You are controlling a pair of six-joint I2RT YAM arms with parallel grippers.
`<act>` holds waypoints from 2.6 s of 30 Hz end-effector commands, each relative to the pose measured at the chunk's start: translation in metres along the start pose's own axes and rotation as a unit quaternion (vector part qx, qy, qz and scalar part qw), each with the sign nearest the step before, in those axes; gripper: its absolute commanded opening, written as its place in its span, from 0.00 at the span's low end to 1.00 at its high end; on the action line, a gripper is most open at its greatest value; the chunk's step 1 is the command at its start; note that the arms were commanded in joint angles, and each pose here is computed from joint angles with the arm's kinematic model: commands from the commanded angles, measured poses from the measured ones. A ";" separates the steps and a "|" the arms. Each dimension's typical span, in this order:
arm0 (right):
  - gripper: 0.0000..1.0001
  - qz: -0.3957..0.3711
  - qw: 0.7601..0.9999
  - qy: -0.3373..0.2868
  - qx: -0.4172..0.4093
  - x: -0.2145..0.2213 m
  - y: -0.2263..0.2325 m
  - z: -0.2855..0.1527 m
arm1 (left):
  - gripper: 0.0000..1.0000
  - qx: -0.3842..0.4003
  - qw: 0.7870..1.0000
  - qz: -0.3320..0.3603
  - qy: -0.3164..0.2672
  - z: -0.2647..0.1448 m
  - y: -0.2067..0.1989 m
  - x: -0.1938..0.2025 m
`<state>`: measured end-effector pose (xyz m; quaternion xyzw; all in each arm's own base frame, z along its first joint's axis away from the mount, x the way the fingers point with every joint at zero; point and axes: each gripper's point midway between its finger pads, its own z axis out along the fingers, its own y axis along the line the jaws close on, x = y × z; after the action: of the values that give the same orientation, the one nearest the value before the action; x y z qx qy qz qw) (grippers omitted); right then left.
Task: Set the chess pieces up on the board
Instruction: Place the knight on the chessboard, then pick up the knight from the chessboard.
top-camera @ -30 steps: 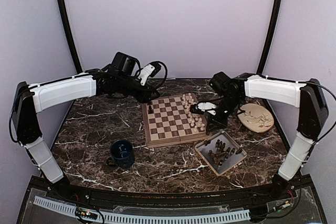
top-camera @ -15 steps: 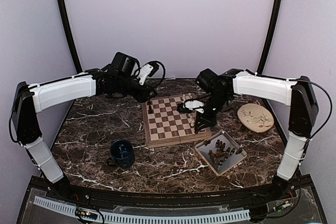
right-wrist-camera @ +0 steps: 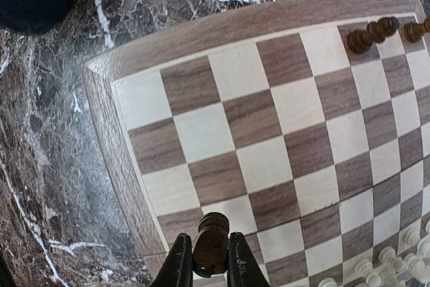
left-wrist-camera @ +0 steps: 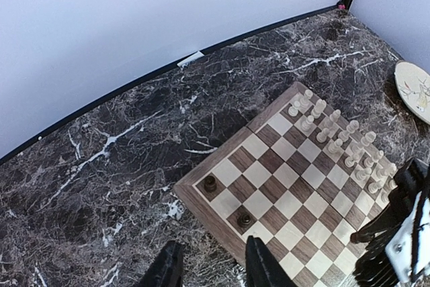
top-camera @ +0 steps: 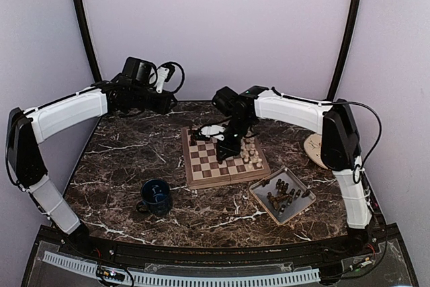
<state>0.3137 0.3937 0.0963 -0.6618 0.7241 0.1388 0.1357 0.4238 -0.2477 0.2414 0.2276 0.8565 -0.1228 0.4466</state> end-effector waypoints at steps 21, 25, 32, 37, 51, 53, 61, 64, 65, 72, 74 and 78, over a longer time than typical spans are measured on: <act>0.36 -0.002 1.000 -0.027 0.016 -0.039 -0.006 -0.009 | 0.35 0.013 0.999 -0.018 -0.049 -0.035 0.016 -0.032; 0.38 0.024 0.998 -0.049 0.004 -0.022 -0.006 -0.039 | 0.35 0.052 0.998 -0.018 -0.037 -0.024 0.003 -0.026; 0.38 0.068 0.993 -0.089 0.046 0.033 -0.011 -0.096 | 0.54 0.119 0.993 0.012 0.007 -0.002 -0.029 -0.006; 0.38 0.082 0.983 -0.154 0.057 0.070 0.002 -0.133 | 0.99 0.114 0.992 0.037 0.042 0.012 -0.060 0.007; 0.42 0.177 0.918 -0.294 0.200 0.160 -0.028 -0.188 | 0.99 0.020 0.998 0.019 0.055 0.036 -0.066 0.021; 0.42 0.186 0.918 -0.289 0.197 0.166 -0.032 -0.184 | 0.99 -0.040 0.995 0.010 0.093 0.047 -0.046 0.031; 0.44 0.212 0.936 -0.247 0.139 0.174 -0.052 -0.151 | 0.87 -0.059 0.982 -0.030 0.176 0.072 -0.027 0.061; 0.44 0.226 0.939 -0.228 0.124 0.179 -0.060 -0.140 | 0.71 -0.004 0.977 -0.101 0.186 0.069 -0.034 0.091; 0.44 0.227 0.939 -0.229 0.122 0.177 -0.059 -0.142 | 0.70 0.015 0.982 -0.089 0.168 0.064 -0.041 0.086; 0.46 0.230 0.929 -0.274 0.092 0.168 -0.042 -0.149 | 0.65 0.032 0.988 -0.025 0.152 0.042 -0.065 0.045; 0.48 0.226 0.924 -0.287 0.114 0.166 -0.043 -0.160 | 0.62 0.070 0.983 -0.020 0.171 0.044 -0.079 0.052; 0.50 0.211 0.920 -0.304 0.129 0.157 -0.038 -0.175 | 0.60 0.112 0.975 0.004 0.194 0.039 -0.103 0.065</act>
<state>0.3358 0.1744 0.1707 -0.3933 0.8049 0.2577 0.3620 0.3993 -0.3304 0.1750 0.2515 0.9081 -0.1541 0.2972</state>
